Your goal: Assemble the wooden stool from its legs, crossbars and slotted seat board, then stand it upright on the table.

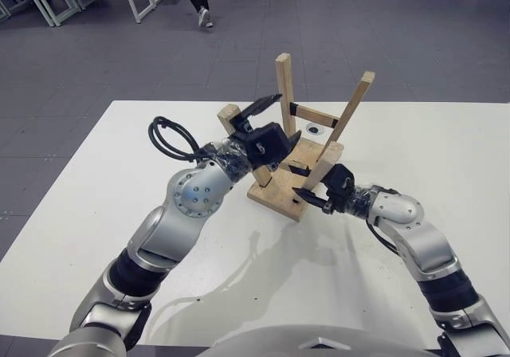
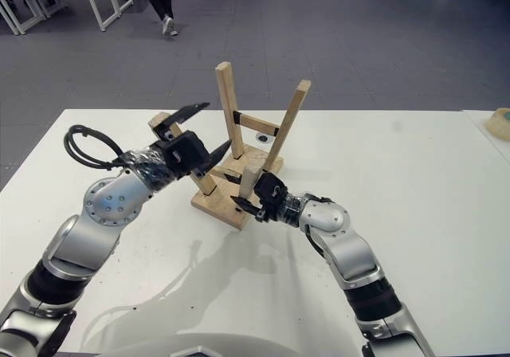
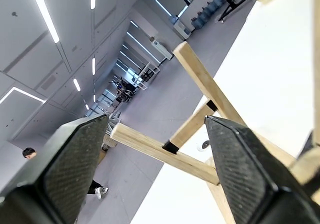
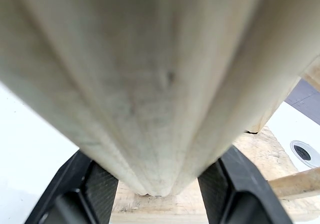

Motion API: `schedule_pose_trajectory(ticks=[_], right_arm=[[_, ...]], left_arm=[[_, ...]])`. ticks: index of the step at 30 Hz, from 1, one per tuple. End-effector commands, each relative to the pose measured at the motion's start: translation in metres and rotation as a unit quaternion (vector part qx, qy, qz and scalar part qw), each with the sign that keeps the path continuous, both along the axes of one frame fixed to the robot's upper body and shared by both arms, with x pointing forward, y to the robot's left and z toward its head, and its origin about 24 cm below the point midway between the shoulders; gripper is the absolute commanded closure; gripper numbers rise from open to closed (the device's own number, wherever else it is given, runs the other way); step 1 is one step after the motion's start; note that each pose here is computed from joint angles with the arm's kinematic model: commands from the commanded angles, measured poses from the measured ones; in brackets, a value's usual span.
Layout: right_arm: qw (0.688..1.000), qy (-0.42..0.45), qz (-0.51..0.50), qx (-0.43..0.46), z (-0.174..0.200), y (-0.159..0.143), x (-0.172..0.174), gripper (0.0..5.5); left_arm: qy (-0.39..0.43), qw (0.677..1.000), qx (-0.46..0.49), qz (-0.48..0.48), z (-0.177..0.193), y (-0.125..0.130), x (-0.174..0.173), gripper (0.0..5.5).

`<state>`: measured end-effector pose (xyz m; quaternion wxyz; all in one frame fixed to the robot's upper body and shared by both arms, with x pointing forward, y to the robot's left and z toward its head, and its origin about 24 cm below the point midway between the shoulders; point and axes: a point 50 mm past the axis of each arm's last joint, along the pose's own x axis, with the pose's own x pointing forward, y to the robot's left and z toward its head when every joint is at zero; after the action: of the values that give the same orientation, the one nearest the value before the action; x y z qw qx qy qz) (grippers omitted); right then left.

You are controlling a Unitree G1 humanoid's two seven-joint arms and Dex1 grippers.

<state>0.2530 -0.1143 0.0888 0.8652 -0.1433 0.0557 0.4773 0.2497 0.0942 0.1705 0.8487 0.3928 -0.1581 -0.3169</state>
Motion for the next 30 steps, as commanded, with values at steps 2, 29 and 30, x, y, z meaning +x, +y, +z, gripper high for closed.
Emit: schedule_pose_trajectory(ticks=[2, 29, 30], right_arm=[[0.998, 0.047, -0.019, -0.036, -0.02, -0.006, 0.0, 3.48], [0.984, 0.109, -0.071, -0.123, -0.045, -0.019, 0.006, 3.48], [0.985, 0.105, -0.07, -0.114, -0.043, -0.019, 0.008, 3.48]], left_arm=[[0.042, 0.997, 0.07, -0.011, -0.047, -0.002, -0.001, 1.95], [-0.03, 0.997, 0.06, 0.04, -0.05, 0.016, 0.002, 1.95], [-0.076, 0.996, 0.024, 0.052, -0.032, 0.019, 0.004, 1.95]])
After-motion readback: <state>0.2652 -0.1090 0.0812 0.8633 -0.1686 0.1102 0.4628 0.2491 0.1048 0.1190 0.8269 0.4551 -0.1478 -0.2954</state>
